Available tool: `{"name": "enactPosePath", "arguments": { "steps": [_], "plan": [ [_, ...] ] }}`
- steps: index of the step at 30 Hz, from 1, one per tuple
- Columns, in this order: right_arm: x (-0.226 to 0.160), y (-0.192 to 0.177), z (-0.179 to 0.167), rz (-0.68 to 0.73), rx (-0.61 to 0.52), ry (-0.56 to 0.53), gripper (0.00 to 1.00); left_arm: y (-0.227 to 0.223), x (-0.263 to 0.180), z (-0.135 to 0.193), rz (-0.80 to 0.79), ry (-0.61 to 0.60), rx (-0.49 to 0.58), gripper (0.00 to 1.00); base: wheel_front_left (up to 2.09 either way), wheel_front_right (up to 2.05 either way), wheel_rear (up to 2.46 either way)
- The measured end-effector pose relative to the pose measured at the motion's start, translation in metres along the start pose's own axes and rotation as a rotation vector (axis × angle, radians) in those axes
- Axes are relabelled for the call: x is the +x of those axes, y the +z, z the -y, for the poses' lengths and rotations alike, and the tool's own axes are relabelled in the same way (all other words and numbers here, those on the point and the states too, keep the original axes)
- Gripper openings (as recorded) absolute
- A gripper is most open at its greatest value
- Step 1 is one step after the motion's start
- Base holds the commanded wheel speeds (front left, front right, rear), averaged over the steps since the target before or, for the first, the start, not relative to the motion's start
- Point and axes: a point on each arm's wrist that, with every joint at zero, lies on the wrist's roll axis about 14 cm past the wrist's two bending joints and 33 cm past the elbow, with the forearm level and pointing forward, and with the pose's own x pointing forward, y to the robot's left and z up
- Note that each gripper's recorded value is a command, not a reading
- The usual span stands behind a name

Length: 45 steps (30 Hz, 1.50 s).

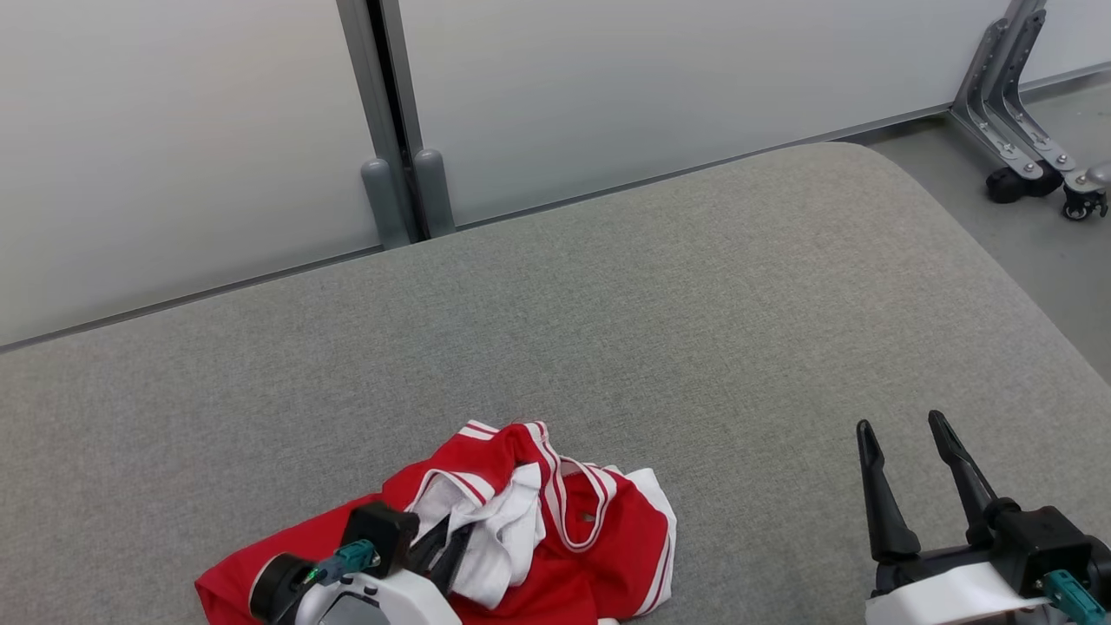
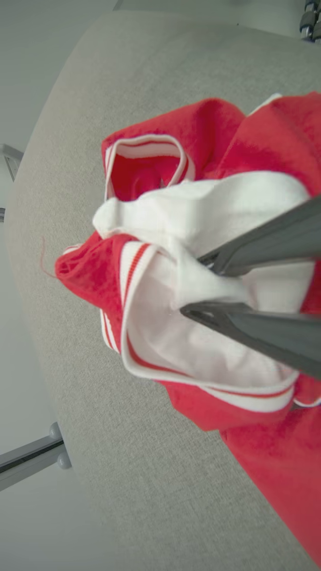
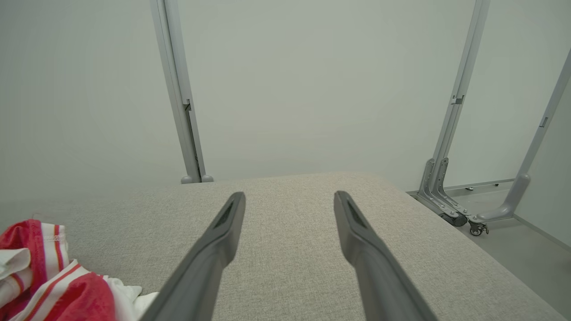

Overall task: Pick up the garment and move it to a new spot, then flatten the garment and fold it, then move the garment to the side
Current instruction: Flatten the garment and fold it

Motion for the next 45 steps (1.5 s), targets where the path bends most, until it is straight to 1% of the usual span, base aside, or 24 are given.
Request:
{"name": "enactPosePath", "arguments": {
  "steps": [3,5,9,10,11,14,18,21,24,28,32,38,40,45],
  "plan": [
    [0.001,0.000,0.000,0.001,0.001,0.000,1.00,0.007,0.000,-0.003,0.033,0.009,-0.040,0.00,0.00,0.00,0.00],
    [0.002,0.000,-0.002,0.002,0.005,0.005,1.00,0.024,-0.002,-0.006,0.092,0.017,-0.077,0.00,0.00,0.00,0.00],
    [0.006,0.000,-0.008,0.004,0.016,0.024,1.00,0.078,-0.013,-0.027,0.260,0.059,-0.105,0.00,0.00,0.00,0.00],
    [0.006,0.000,-0.008,0.004,0.016,0.024,1.00,0.078,-0.013,-0.027,0.260,0.059,-0.105,0.00,0.00,0.00,0.00],
    [0.007,0.000,-0.011,0.004,0.020,0.033,1.00,0.111,-0.023,-0.044,0.360,0.092,-0.113,0.00,0.00,0.00,0.00],
    [0.009,0.000,-0.018,0.005,0.029,0.055,1.00,0.157,-0.039,-0.065,0.463,0.130,-0.075,0.00,0.00,0.00,0.00],
    [0.013,0.003,-0.024,0.018,0.033,0.073,1.00,0.216,-0.059,-0.080,0.583,0.143,-0.027,0.00,0.00,0.00,0.00],
    [0.014,0.006,-0.024,0.026,0.035,0.073,1.00,0.251,-0.071,-0.092,0.627,0.167,0.047,0.00,0.00,0.00,0.00],
    [0.013,0.006,-0.023,0.026,0.039,0.070,1.00,0.284,-0.080,-0.094,0.671,0.180,0.102,0.00,0.00,0.00,0.00],
    [0.009,0.006,-0.020,0.026,0.046,0.058,1.00,0.311,-0.081,-0.095,0.685,0.197,0.166,0.00,0.00,0.00,0.00],
    [0.006,0.007,-0.015,0.027,0.055,0.042,1.00,0.308,-0.060,-0.081,0.632,0.150,0.162,0.00,0.00,0.00,0.00],
    [0.002,0.007,-0.007,0.027,0.065,0.013,1.00,0.276,-0.019,-0.039,0.545,0.003,0.075,0.00,0.00,0.00,0.00],
    [0.001,0.007,-0.004,0.027,0.063,0.003,1.00,0.266,-0.007,-0.017,0.521,-0.060,0.054,0.00,0.00,0.00,0.00],
    [-0.001,0.004,0.003,0.015,0.058,-0.021,1.00,0.261,0.008,0.049,0.518,-0.253,-0.003,0.00,0.00,0.00,0.00]
  ]
}}
